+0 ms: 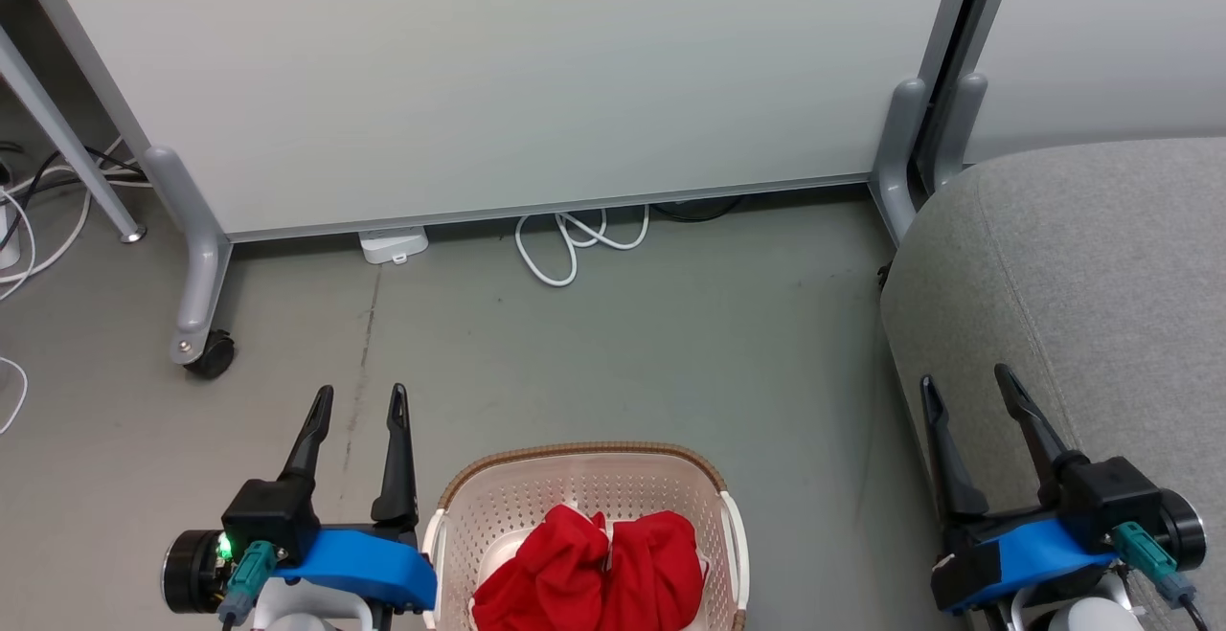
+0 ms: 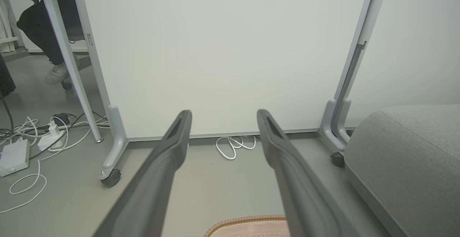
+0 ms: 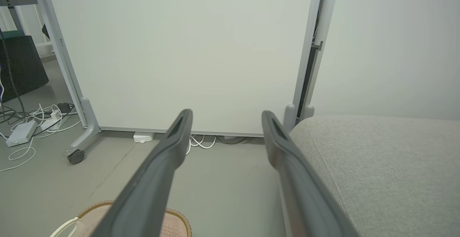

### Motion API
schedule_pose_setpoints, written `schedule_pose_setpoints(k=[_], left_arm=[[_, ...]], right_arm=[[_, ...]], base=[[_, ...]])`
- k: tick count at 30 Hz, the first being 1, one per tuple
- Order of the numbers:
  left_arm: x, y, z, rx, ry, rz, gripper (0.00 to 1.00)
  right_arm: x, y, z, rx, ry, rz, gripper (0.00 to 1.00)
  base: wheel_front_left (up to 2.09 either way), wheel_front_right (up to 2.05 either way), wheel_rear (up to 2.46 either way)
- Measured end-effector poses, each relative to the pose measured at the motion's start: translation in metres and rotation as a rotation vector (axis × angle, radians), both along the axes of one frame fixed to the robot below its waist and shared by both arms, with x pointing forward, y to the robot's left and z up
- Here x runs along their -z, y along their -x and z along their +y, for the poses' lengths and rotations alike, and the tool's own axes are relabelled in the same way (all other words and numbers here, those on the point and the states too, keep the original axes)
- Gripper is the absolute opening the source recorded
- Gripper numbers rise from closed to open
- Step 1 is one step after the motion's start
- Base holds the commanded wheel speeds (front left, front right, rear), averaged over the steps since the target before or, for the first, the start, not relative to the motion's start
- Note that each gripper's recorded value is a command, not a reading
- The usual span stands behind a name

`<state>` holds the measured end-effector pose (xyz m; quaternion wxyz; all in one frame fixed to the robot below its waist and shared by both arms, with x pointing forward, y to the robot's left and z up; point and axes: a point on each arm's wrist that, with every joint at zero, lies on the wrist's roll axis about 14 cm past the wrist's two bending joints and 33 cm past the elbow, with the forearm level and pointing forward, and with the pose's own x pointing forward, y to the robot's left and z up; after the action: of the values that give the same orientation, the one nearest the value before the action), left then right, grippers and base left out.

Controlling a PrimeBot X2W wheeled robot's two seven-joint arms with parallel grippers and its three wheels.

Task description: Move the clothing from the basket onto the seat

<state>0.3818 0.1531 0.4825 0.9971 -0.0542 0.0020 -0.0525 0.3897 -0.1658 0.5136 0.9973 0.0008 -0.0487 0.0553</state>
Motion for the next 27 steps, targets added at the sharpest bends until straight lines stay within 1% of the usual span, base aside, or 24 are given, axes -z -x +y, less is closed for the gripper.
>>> schedule_pose_setpoints(k=[8,12,20,24,27], left_arm=[[0.004,-0.002,-0.002,0.005,0.0,0.012,1.0],[0.014,-0.005,-0.006,0.018,0.0,0.041,1.0],[0.059,-0.017,-0.025,0.074,0.002,0.176,1.0],[0.085,-0.028,-0.04,0.12,0.004,0.248,1.0],[0.112,-0.032,-0.055,0.18,-0.024,0.322,1.0]], right_arm=[[0.0,-0.001,0.001,-0.003,-0.007,0.0,1.0],[0.0,-0.001,0.001,-0.004,-0.011,0.001,1.0],[0.003,-0.008,-0.006,0.014,-0.012,0.007,1.0],[0.01,-0.015,-0.015,0.038,-0.017,0.025,1.0],[0.018,-0.021,-0.023,0.06,-0.014,0.044,1.0]], base=[[0.0,0.0,0.0],[0.0,0.0,0.0],[0.0,0.0,0.0],[0.0,0.0,0.0],[0.0,0.0,0.0]])
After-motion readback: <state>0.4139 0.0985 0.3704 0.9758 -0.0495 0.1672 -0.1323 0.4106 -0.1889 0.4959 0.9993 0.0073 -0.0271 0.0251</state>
